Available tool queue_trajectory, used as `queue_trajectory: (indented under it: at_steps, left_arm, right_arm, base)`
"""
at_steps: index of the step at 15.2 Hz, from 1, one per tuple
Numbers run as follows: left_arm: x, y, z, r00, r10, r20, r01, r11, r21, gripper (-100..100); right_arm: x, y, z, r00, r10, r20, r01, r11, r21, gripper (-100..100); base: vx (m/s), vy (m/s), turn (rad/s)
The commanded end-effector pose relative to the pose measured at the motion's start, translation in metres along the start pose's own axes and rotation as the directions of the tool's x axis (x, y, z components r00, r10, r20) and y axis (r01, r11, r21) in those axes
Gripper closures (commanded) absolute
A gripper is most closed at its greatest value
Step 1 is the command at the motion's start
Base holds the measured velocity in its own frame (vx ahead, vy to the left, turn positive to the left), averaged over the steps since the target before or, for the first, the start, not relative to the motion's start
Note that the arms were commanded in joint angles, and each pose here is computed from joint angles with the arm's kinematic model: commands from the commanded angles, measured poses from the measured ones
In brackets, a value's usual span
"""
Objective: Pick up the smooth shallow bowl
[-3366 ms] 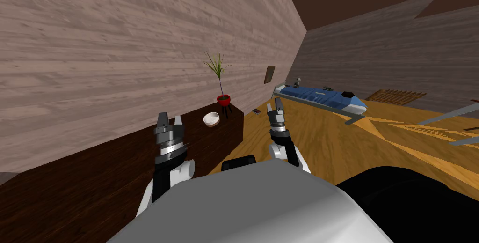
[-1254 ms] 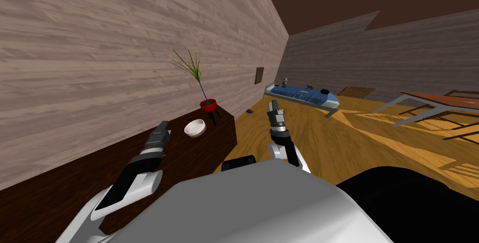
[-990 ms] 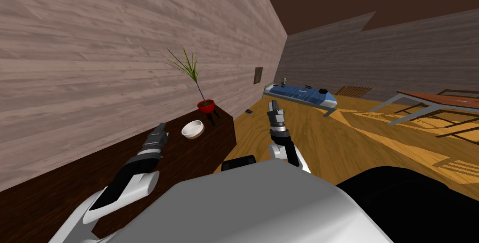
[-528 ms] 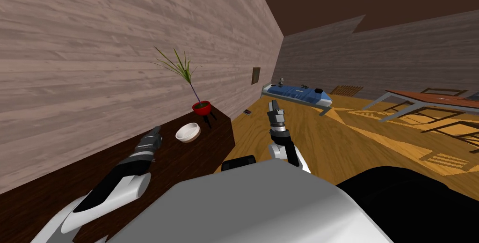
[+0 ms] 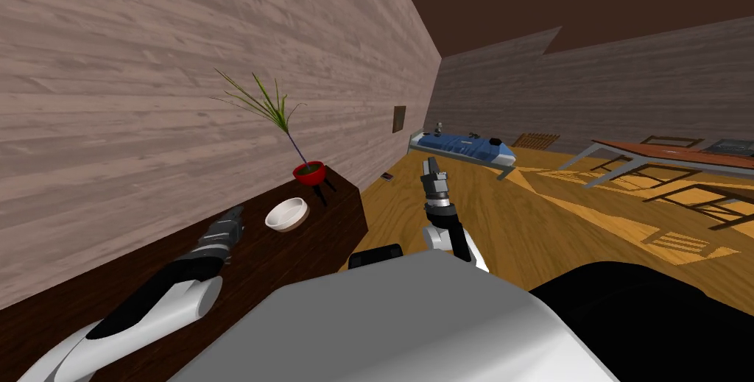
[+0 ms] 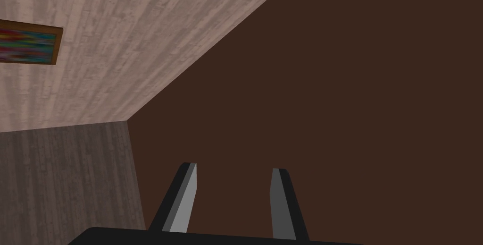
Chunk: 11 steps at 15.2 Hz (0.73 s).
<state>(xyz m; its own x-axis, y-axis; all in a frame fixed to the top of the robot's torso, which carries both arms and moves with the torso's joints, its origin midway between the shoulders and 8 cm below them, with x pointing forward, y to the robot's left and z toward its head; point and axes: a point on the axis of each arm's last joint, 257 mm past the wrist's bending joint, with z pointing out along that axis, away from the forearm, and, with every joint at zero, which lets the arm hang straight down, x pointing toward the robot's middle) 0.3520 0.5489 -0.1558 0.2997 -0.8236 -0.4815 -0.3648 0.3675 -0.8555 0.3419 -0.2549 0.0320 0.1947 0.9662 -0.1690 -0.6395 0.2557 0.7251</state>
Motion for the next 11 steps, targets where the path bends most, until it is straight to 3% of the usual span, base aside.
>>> queue_trajectory:
  at_steps: [1, 2, 3, 6, 7, 10, 11]
  left_arm:
    - [-0.005, 0.010, 0.000, 1.000, 0.001, 0.003, -0.001, 0.999, -0.045, -100]
    - [-0.005, 0.012, 0.000, 1.000, 0.001, 0.002, -0.001, 0.999, -0.051, -100]
    - [-0.020, 0.021, 0.000, 1.000, 0.002, 0.019, 0.000, 0.996, -0.086, -100]
    - [-0.019, 0.032, -0.001, 1.000, 0.001, 0.015, 0.000, 0.992, -0.129, -100]
    - [-0.035, 0.041, -0.002, 1.000, 0.001, 0.031, 0.004, 0.987, -0.163, -100]
    - [-0.033, 0.052, -0.004, 1.000, 0.000, 0.027, 0.005, 0.978, -0.207, -100]
    - [-0.048, 0.059, -0.006, 0.999, -0.002, 0.043, 0.012, 0.972, -0.237, -100]
  right_arm:
    - [0.000, 0.000, 0.000, 1.000, 0.000, 0.000, 0.000, 1.000, 0.000, 0]
    - [0.000, 0.000, 0.000, 1.000, 0.000, 0.000, 0.000, 1.000, 0.000, 0]
    - [0.000, 0.000, 0.000, 1.000, 0.000, 0.000, 0.000, 1.000, 0.000, 0]
    - [0.000, 0.000, 0.000, 1.000, 0.000, 0.000, 0.000, 1.000, 0.000, 0]
    - [0.000, 0.000, 0.000, 1.000, 0.000, 0.000, 0.000, 1.000, 0.000, 0]
    - [0.000, 0.000, 0.000, 1.000, 0.000, 0.000, 0.000, 1.000, 0.000, 0]
    - [0.000, 0.000, 0.000, 1.000, 0.000, 0.000, 0.000, 1.000, 0.000, 0]
  base:
    - [0.039, -0.034, -0.039]
    - [0.021, -0.017, 0.013]
    - [0.036, -0.033, -0.083]
    - [0.038, -0.026, -0.049]
    - [0.037, -0.035, -0.103]
    - [0.035, -0.032, -0.042]
    - [0.034, -0.033, -0.094]
